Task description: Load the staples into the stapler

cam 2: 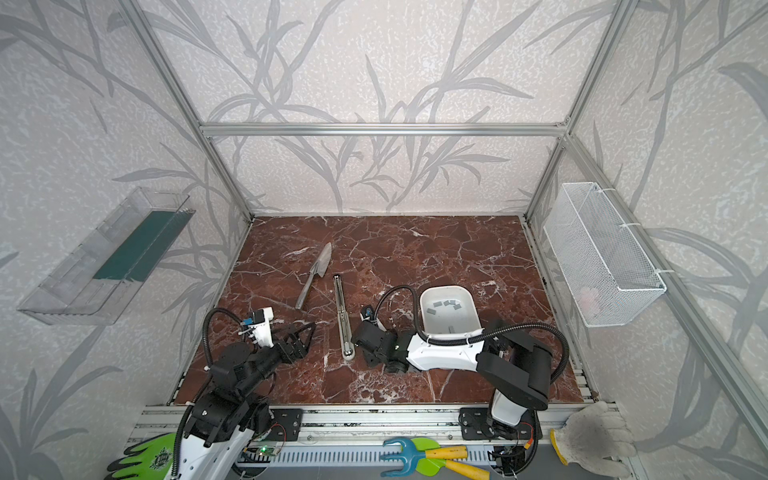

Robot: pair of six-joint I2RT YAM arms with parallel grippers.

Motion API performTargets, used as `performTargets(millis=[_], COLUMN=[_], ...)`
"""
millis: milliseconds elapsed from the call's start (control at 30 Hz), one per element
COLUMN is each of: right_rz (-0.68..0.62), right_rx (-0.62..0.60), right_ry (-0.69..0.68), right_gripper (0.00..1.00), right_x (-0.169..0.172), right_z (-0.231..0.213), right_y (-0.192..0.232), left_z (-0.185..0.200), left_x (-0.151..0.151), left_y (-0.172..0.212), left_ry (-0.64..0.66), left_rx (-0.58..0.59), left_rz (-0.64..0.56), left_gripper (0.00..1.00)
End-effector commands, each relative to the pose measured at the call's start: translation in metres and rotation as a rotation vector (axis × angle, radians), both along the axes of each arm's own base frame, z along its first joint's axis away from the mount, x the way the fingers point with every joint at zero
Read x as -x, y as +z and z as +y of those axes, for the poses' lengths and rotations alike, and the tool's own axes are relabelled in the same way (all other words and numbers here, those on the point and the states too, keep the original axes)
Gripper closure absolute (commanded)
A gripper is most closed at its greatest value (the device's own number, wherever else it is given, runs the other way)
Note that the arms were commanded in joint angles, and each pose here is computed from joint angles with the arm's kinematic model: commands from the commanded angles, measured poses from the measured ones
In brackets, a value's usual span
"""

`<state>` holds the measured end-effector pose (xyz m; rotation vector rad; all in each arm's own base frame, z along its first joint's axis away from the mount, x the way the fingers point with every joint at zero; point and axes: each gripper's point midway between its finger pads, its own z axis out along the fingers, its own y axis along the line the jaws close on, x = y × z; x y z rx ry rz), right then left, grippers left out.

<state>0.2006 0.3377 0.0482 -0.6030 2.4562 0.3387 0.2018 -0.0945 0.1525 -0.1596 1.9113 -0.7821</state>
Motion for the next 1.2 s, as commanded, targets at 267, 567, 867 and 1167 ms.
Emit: performTargets(millis=[267, 567, 867, 1167], right_rz=[-0.022, -0.020, -0.018, -0.022], right_rx=[0.029, 0.035, 0.038, 0.047], right_ry=[0.005, 0.004, 0.002, -0.001], right_gripper=[0.93, 0.93, 0.93, 0.93], right_x=[-0.001, -0.001, -0.001, -0.002], right_z=[-0.004, -0.004, -0.003, -0.005], right_y=[-0.003, -0.006, -0.008, -0.008], left_z=[0.000, 0.000, 0.000, 0.000], left_x=[0.001, 0.001, 0.000, 0.000], left_y=[0.000, 0.000, 0.000, 0.000], left_ry=[0.000, -0.001, 0.000, -0.001], left_rx=[-0.005, -0.005, -0.004, -0.005], left_rz=[-0.005, -0.005, -0.004, -0.005], left_gripper=[0.01, 0.01, 0.01, 0.01])
